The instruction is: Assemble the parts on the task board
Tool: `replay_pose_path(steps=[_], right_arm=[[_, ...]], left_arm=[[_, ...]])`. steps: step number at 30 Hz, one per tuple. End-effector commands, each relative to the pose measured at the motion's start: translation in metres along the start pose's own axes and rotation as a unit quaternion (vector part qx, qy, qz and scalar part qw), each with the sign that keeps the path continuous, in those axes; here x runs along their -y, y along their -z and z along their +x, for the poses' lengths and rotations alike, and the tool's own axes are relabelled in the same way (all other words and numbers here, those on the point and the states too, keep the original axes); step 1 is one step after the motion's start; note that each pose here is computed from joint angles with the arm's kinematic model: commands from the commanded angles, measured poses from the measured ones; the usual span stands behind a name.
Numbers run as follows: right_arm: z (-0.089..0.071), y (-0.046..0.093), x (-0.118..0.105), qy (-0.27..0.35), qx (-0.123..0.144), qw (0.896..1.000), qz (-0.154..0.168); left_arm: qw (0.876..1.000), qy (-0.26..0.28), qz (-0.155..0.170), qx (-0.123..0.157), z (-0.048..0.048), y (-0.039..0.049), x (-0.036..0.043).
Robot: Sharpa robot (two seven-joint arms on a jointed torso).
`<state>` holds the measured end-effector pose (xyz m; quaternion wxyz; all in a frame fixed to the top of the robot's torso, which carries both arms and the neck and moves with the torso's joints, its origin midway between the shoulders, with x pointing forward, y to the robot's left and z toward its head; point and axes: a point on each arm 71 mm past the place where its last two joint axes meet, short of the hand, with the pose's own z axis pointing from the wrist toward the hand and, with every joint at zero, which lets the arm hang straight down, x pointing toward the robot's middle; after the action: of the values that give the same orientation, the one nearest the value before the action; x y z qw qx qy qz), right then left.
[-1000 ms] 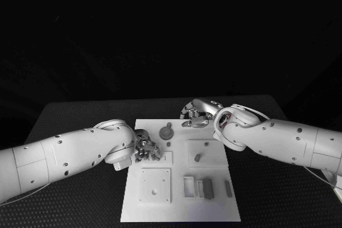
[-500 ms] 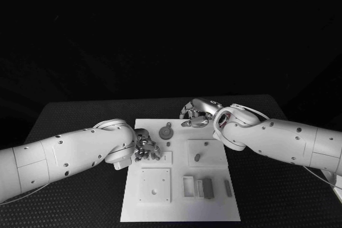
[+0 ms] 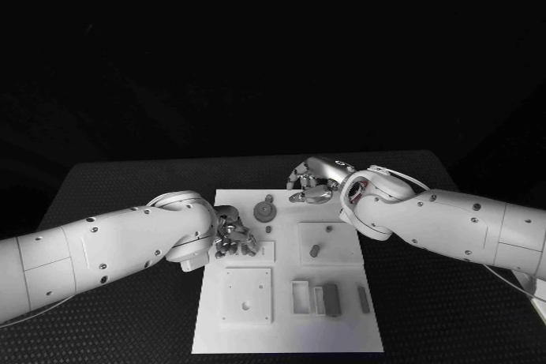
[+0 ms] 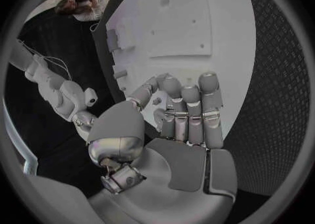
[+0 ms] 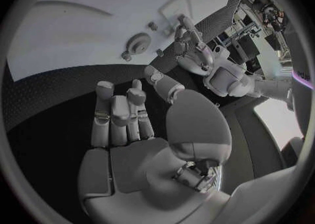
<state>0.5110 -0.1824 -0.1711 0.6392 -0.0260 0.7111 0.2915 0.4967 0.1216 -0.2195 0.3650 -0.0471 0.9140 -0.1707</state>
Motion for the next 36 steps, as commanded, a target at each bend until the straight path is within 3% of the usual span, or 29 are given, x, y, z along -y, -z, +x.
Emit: replay_pose_path(steps=[1,17,36], right_arm=[[0.0012,-0.0001,-0.0011,0.001,-0.006,1.0,-0.005],[0.0014,0.0,-0.0011,0.001,-0.006,1.0,-0.005],[0.0014,0.0001,-0.0013,0.001,-0.006,1.0,-0.005]], left_arm=[[1.0,-0.005,0.012,-0.005,0.0015,0.0008,0.0017],[1.0,0.009,0.011,0.011,-0.0025,0.001,-0.0022],[1.0,-0.015,0.017,0.011,-0.0013,-0.0005,0.0038]])
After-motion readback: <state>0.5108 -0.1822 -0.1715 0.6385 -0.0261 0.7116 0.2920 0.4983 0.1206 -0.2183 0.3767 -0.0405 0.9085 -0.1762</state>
